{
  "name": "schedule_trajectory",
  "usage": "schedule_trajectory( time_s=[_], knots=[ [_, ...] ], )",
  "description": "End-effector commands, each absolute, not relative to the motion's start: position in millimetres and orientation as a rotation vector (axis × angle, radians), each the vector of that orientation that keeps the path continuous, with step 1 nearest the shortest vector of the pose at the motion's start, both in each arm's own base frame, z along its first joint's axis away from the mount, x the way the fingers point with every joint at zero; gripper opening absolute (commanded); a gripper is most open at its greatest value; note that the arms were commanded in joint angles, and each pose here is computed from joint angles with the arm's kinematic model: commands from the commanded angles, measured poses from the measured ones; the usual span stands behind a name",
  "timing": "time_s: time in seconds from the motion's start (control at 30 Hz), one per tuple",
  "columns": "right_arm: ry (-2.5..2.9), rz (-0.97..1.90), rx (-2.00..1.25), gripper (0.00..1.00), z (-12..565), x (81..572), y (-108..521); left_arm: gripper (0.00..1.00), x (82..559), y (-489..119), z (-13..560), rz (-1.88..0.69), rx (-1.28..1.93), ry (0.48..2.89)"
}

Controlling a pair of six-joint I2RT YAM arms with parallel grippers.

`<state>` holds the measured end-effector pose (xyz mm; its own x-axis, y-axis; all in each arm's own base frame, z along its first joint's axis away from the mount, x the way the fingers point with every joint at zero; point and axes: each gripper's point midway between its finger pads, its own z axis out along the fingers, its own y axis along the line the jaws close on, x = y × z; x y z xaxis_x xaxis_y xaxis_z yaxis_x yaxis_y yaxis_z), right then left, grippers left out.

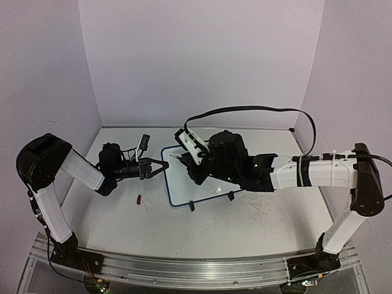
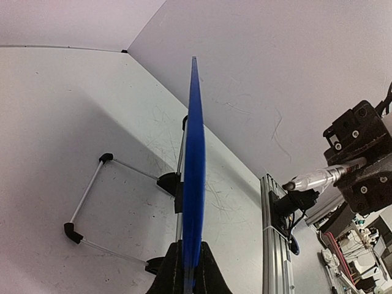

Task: Write a sentence on the whiteboard
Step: Hold the whiteboard at the center of the board, then write a sentence on the whiteboard.

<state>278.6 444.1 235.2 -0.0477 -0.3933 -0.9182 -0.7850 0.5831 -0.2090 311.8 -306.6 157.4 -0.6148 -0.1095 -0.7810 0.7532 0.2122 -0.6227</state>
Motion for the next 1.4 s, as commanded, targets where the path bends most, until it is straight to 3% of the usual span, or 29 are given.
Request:
schedule_trajectory(
  time_s=[0.0, 1.37],
  knots=[
    [1.641, 0.437, -0.962, 0.0, 239, 279, 445, 0.0, 314, -314, 157, -1.487, 0.654, 1.724],
    [1.638, 0.358, -0.845, 0.0, 232, 302, 447, 0.0, 313, -314, 147, -1.454, 0.671, 1.731]
  ],
)
